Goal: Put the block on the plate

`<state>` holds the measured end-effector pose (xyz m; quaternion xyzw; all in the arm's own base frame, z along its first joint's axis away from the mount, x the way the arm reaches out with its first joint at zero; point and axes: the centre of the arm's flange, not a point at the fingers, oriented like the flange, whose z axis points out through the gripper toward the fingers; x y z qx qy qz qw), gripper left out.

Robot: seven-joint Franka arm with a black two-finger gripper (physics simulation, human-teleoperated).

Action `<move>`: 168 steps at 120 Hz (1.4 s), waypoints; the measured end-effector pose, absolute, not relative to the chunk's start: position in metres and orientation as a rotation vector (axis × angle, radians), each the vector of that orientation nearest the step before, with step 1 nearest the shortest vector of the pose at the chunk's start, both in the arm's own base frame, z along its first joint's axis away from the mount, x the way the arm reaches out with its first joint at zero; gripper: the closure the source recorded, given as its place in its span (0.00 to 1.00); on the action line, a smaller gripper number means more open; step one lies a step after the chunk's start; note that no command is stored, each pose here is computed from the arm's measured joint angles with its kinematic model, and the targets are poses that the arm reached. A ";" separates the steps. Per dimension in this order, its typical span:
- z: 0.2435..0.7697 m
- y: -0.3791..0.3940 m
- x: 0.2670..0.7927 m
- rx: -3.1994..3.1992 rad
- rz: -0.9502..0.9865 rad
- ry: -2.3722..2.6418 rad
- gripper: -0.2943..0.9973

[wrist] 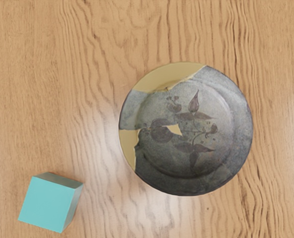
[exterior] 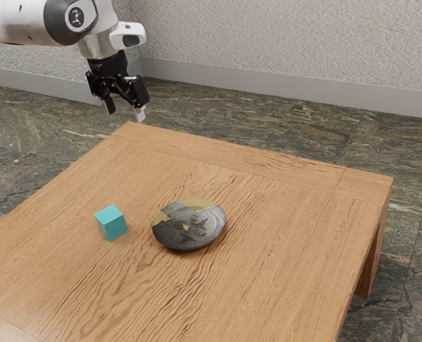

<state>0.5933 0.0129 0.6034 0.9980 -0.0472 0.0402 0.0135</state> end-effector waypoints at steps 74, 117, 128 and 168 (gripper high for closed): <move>0.488 0.043 0.550 3.129 -0.156 -0.274 0.23; 0.393 0.100 0.584 3.137 -0.138 -0.533 0.23; 0.372 0.112 0.589 3.124 -0.155 -0.580 0.23; 0.325 0.129 0.588 3.074 -0.132 -0.650 0.23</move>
